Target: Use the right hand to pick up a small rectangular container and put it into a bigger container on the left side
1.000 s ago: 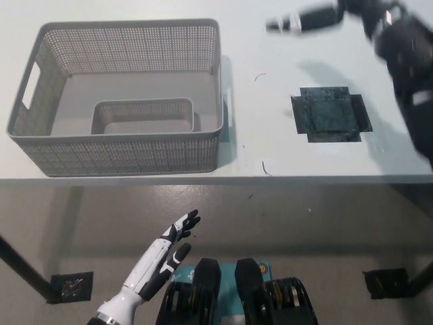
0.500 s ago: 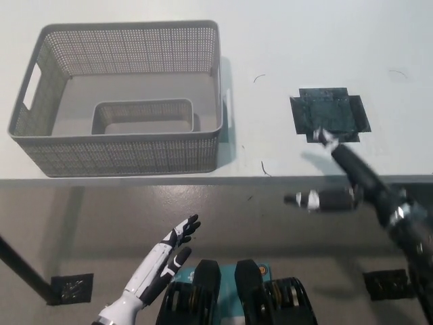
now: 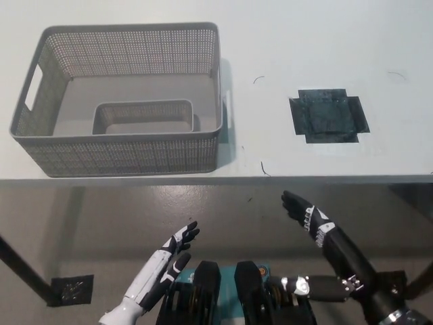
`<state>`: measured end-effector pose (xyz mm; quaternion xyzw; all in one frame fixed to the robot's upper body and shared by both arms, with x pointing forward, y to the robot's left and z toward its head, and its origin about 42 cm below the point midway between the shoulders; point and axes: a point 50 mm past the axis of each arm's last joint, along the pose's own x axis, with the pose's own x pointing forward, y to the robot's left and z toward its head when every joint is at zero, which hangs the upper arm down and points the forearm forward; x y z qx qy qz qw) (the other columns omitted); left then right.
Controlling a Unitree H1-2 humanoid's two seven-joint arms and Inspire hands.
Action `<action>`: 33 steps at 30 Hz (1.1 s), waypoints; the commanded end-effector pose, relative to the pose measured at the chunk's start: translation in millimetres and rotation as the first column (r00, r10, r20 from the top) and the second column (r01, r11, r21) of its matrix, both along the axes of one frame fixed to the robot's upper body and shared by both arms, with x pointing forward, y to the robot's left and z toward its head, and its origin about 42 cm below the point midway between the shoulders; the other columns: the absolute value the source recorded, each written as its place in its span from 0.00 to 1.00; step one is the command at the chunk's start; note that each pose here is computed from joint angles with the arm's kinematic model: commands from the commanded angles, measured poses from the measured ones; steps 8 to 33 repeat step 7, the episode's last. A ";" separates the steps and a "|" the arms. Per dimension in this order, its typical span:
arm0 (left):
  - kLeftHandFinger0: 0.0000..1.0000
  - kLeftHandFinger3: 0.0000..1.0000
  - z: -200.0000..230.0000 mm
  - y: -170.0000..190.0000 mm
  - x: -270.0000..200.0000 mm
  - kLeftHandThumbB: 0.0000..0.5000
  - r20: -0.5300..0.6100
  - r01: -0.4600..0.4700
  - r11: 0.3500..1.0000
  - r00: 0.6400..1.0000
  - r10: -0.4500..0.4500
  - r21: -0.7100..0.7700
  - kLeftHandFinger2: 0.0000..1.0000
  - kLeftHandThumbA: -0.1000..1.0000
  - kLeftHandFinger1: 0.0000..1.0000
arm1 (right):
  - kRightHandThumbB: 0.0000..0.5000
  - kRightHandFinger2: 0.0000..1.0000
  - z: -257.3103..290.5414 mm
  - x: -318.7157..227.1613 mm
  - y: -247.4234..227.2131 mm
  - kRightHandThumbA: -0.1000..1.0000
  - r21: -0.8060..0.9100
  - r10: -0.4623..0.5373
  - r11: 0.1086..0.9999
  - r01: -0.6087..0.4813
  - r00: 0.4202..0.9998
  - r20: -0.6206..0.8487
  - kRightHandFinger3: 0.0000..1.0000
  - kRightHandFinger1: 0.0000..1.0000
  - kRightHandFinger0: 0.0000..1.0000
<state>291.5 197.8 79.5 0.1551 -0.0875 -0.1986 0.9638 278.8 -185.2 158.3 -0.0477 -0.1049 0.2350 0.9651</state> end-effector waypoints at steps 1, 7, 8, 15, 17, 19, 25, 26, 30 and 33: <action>1.00 1.00 18.3 0.8 8.8 0.49 0.092 -0.018 1.000 0.996 0.019 -0.016 1.00 1.00 1.00 | 0.21 1.00 -8.4 18.3 13.4 1.00 0.335 -0.079 0.936 0.106 0.993 -0.092 1.00 1.00 1.00; 1.00 1.00 22.1 10.2 13.3 0.48 0.104 -0.045 0.999 0.993 0.046 -0.013 1.00 1.00 1.00 | 0.11 1.00 -35.3 36.5 34.5 1.00 0.342 -0.114 0.926 0.162 0.981 -0.157 1.00 1.00 1.00; 1.00 1.00 22.1 10.2 13.3 0.48 0.104 -0.045 0.999 0.993 0.046 -0.013 1.00 1.00 1.00 | 0.11 1.00 -35.3 36.5 34.5 1.00 0.342 -0.114 0.926 0.162 0.981 -0.157 1.00 1.00 1.00; 1.00 1.00 22.1 10.2 13.3 0.48 0.104 -0.045 0.999 0.993 0.046 -0.013 1.00 1.00 1.00 | 0.11 1.00 -35.3 36.5 34.5 1.00 0.342 -0.114 0.926 0.162 0.981 -0.157 1.00 1.00 1.00; 1.00 1.00 22.1 10.2 13.3 0.48 0.104 -0.045 0.999 0.993 0.046 -0.013 1.00 1.00 1.00 | 0.11 1.00 -35.3 36.5 34.5 1.00 0.342 -0.114 0.926 0.162 0.981 -0.157 1.00 1.00 1.00; 1.00 1.00 22.1 10.2 13.3 0.48 0.104 -0.045 0.999 0.993 0.046 -0.013 1.00 1.00 1.00 | 0.11 1.00 -35.3 36.5 34.5 1.00 0.342 -0.114 0.926 0.162 0.981 -0.157 1.00 1.00 1.00; 1.00 1.00 22.1 10.2 13.3 0.48 0.104 -0.045 0.999 0.993 0.046 -0.013 1.00 1.00 1.00 | 0.11 1.00 -35.3 36.5 34.5 1.00 0.342 -0.114 0.926 0.162 0.981 -0.157 1.00 1.00 1.00; 1.00 1.00 22.1 10.2 13.3 0.48 0.104 -0.045 0.999 0.993 0.046 -0.013 1.00 1.00 1.00 | 0.11 1.00 -35.3 36.5 34.5 1.00 0.342 -0.114 0.926 0.162 0.981 -0.157 1.00 1.00 1.00; 1.00 1.00 22.1 10.2 13.3 0.48 0.104 -0.045 0.999 0.993 0.046 -0.013 1.00 1.00 1.00 | 0.11 1.00 -35.3 36.5 34.5 1.00 0.342 -0.114 0.926 0.162 0.981 -0.157 1.00 1.00 1.00; 1.00 1.00 22.1 10.2 13.3 0.48 0.104 -0.045 0.999 0.993 0.046 -0.013 1.00 1.00 1.00 | 0.11 1.00 -35.3 36.5 34.5 1.00 0.342 -0.114 0.926 0.162 0.981 -0.157 1.00 1.00 1.00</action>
